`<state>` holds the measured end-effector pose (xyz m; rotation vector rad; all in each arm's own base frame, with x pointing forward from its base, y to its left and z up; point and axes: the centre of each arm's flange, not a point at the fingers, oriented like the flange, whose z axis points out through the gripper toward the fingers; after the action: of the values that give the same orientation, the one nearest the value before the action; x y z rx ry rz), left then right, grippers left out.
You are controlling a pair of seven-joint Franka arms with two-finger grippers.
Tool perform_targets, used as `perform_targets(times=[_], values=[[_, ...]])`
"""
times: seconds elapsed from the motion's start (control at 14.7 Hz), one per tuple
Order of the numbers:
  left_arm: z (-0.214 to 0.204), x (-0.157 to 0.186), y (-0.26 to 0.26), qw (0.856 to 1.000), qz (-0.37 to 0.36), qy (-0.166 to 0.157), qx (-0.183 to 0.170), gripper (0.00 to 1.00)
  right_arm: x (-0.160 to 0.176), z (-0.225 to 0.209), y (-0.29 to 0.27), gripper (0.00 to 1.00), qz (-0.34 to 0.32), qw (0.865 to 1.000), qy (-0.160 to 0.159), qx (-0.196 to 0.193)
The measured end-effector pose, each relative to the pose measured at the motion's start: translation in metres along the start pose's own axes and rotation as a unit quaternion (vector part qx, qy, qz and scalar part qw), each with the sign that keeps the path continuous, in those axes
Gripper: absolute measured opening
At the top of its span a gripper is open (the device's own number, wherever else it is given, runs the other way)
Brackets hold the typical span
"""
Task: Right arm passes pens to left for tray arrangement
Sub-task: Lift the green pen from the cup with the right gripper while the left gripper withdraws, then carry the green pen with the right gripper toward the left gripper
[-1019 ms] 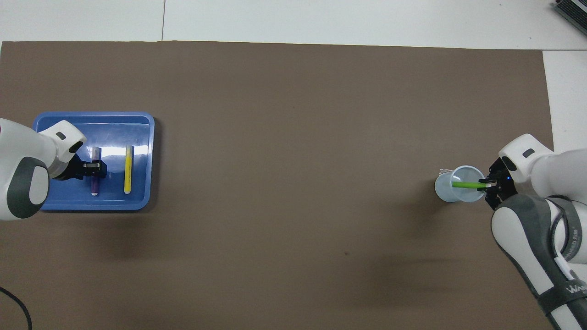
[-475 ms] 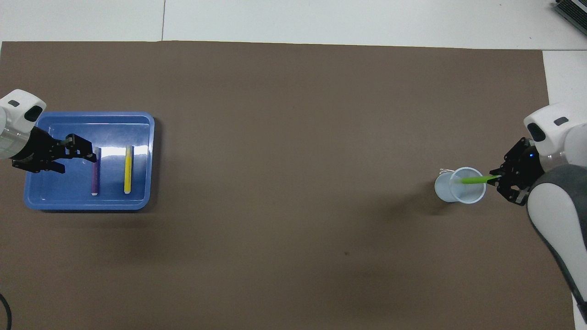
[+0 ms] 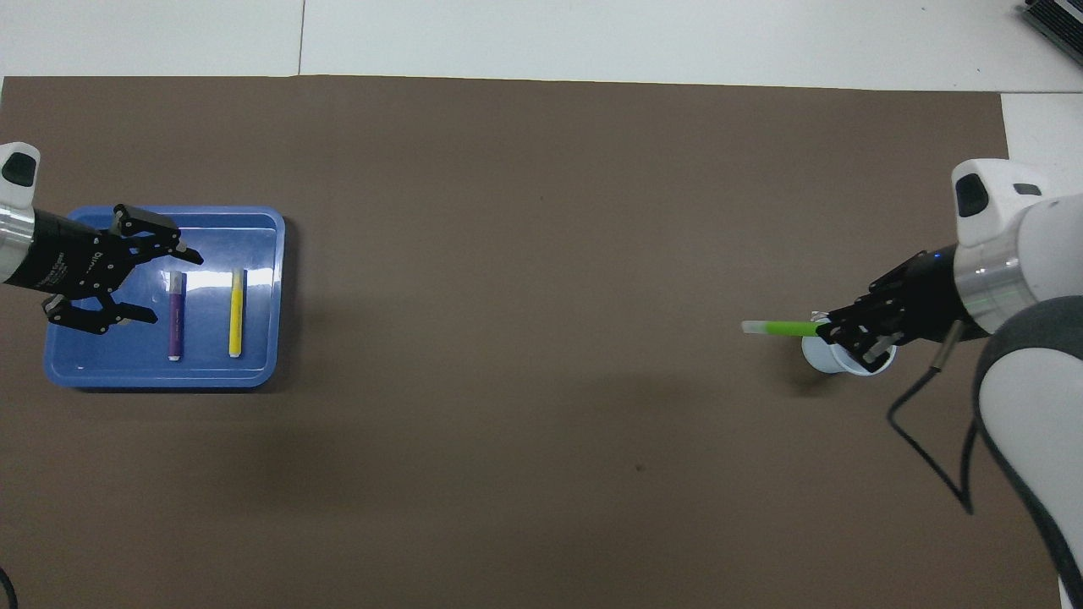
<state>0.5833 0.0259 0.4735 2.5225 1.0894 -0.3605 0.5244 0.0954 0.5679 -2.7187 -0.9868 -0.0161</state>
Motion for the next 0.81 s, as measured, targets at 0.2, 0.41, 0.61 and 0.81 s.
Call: perform_targets(times=[0.2, 0.41, 0.61, 0.81], values=[[-0.018, -0.019, 0.013, 0.992, -0.109, -0.031, -0.053, 1.0, 0.04, 0.016, -0.063, 0.17, 0.127, 0.991, 0.024, 0.03], [-0.035, -0.041, 0.024, 0.973, -0.204, -0.064, -0.092, 1.0, 0.056, 0.019, -0.089, 0.17, 0.213, 0.973, 0.047, 0.078], [-0.035, -0.07, 0.04, 0.956, -0.26, -0.096, -0.092, 0.98, 0.071, 0.025, -0.113, 0.17, 0.265, 0.955, 0.069, 0.111], [-0.016, -0.103, 0.063, 0.941, -0.299, -0.14, -0.08, 0.98, 0.094, 0.044, -0.173, 0.17, 0.301, 0.942, 0.095, 0.119]])
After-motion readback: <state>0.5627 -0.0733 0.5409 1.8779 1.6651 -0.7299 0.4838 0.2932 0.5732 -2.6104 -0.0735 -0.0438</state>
